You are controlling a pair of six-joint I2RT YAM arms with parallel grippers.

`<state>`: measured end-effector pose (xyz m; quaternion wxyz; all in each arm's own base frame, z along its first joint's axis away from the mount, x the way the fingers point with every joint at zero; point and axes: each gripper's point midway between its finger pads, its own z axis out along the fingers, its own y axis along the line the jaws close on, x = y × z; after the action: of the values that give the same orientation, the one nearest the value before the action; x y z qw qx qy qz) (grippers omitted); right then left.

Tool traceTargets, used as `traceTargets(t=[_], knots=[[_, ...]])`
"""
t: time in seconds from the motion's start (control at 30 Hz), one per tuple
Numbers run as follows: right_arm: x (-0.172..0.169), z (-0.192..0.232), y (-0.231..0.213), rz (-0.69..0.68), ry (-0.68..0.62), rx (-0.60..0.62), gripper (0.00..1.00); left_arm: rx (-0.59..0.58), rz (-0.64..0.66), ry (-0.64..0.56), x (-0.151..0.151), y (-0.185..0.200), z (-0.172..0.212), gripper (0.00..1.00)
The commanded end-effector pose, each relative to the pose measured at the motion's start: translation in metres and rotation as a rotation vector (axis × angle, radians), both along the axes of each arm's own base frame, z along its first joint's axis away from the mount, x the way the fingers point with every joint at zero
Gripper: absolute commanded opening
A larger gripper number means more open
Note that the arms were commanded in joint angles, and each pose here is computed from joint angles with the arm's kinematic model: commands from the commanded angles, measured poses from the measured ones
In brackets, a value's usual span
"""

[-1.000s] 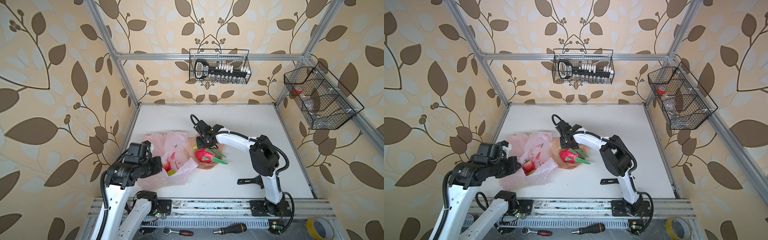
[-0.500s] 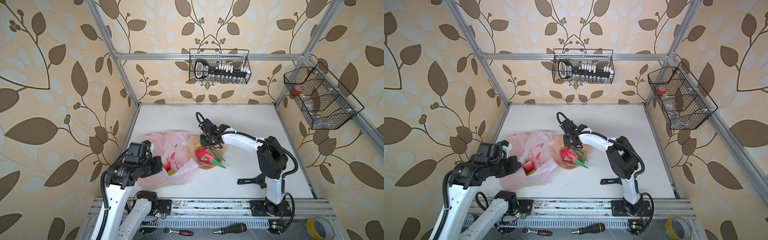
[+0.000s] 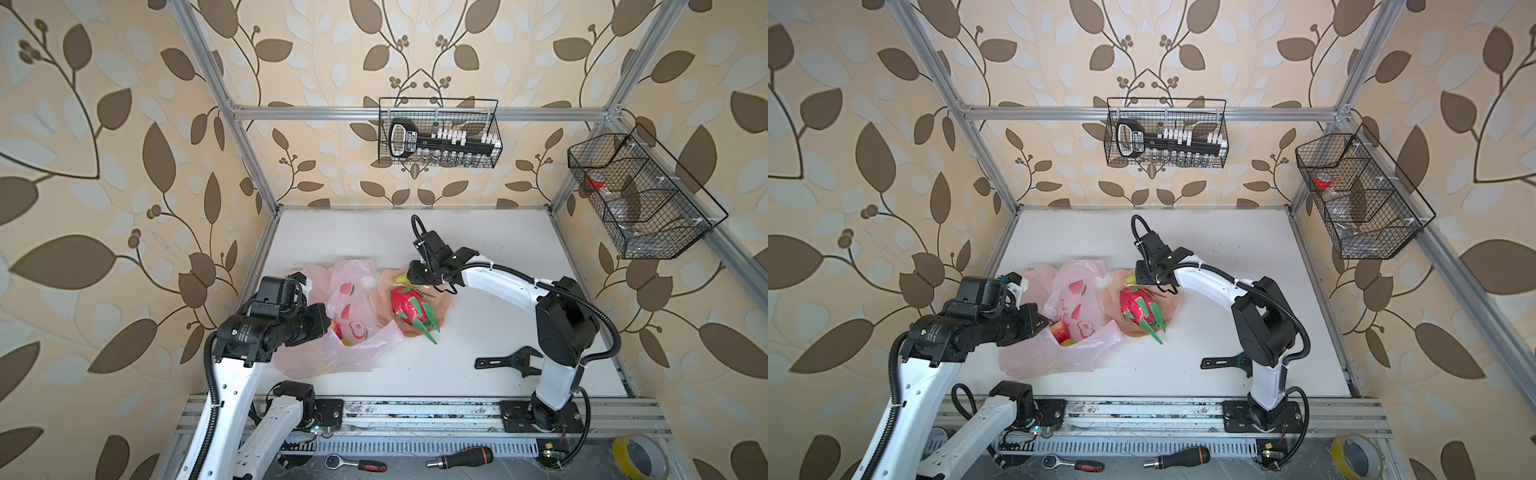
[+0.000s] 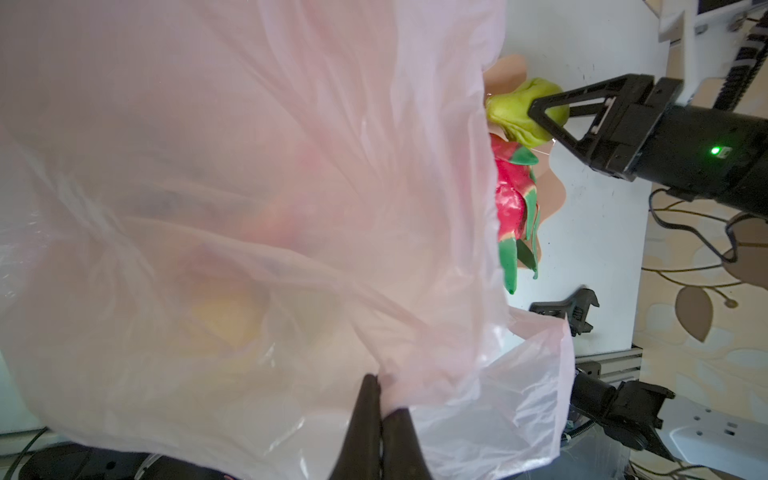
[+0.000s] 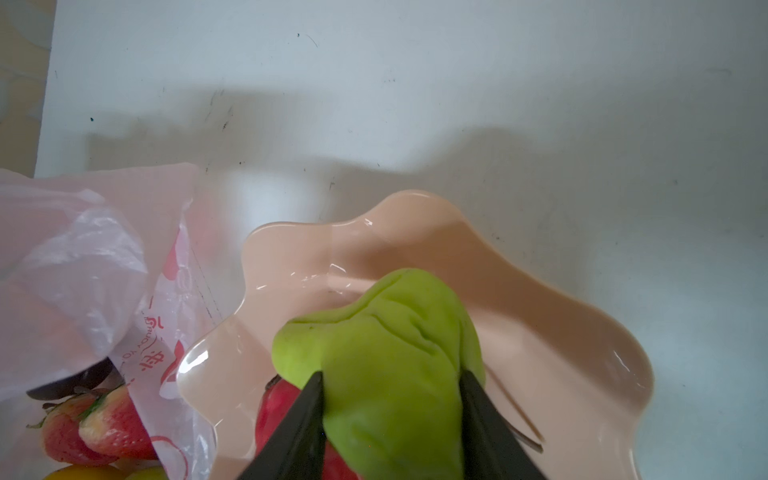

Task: Place the fruits into the plastic bag
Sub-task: 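Lift the green fruit with the right gripper and carry it toward the bag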

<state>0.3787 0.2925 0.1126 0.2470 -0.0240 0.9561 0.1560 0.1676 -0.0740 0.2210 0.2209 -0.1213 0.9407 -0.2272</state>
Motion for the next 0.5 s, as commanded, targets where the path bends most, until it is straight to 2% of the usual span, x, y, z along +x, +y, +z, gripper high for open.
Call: traceTargets(t=[0.0,0.3,0.47], knots=[[0.001,0.018,-0.005,-0.021,-0.025,0.057,0.37,-0.06,-0.057,-0.074,0.007,-0.013,0.023,0.0],[0.003,0.044,-0.019,-0.042,-0.068,0.088,0.36,-0.082,-0.089,-0.112,0.015,-0.02,0.038,0.0],[-0.002,0.064,-0.018,-0.046,-0.1,0.146,0.37,-0.104,-0.103,-0.128,0.019,-0.024,0.045,0.0]])
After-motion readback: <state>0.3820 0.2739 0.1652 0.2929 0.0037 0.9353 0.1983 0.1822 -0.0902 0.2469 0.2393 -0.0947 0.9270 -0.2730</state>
